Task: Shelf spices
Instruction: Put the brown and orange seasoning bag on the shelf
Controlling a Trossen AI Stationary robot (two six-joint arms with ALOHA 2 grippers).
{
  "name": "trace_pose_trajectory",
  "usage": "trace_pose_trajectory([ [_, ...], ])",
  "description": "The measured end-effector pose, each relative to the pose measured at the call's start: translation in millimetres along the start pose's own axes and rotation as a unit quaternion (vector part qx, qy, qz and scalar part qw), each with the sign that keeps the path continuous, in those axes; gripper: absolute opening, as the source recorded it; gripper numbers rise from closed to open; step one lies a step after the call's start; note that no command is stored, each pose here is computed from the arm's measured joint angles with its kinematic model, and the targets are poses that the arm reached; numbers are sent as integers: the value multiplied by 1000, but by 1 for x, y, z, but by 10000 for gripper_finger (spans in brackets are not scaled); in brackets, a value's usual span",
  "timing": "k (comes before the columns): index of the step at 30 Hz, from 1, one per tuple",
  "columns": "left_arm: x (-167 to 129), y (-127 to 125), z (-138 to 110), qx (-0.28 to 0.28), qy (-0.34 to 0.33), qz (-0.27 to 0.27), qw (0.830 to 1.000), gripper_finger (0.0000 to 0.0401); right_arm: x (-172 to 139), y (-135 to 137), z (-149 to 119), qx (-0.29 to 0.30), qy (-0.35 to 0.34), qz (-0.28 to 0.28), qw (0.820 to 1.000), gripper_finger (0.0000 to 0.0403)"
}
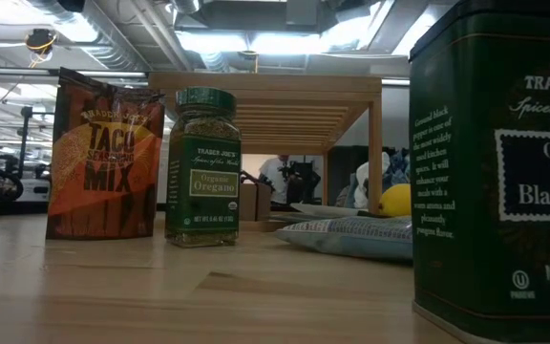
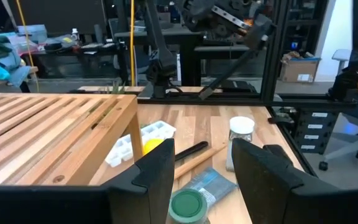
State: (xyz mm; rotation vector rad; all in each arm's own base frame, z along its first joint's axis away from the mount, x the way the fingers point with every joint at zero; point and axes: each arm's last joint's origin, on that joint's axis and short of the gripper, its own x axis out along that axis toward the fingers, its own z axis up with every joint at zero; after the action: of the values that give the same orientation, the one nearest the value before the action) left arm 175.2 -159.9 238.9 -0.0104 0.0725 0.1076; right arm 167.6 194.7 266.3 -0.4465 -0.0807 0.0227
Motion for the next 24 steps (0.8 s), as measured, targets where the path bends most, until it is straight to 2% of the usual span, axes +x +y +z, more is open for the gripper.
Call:
trace_pose_trajectory([
  [5, 3, -3, -2, -5, -6, 3, 1000, 155, -10, -21, 5, -21, 6, 30, 999, 379],
  [11, 4, -4, -1, -14, -13, 5, 1000, 155, -5, -50, 4, -1, -42, 149, 988, 379],
  [13, 4, -4, -1, -14, -13, 5, 1000, 155, 1, -61, -1, 6, -44, 171, 984, 379],
  [19, 4, -4, -2, -12, -12, 5, 1000, 155, 26, -97, -25, 38, -5, 155, 987, 379],
  [24, 4, -4, -2, -4, -12, 5, 1000, 155, 39, -132, -47, 86, 19, 171, 981, 379],
])
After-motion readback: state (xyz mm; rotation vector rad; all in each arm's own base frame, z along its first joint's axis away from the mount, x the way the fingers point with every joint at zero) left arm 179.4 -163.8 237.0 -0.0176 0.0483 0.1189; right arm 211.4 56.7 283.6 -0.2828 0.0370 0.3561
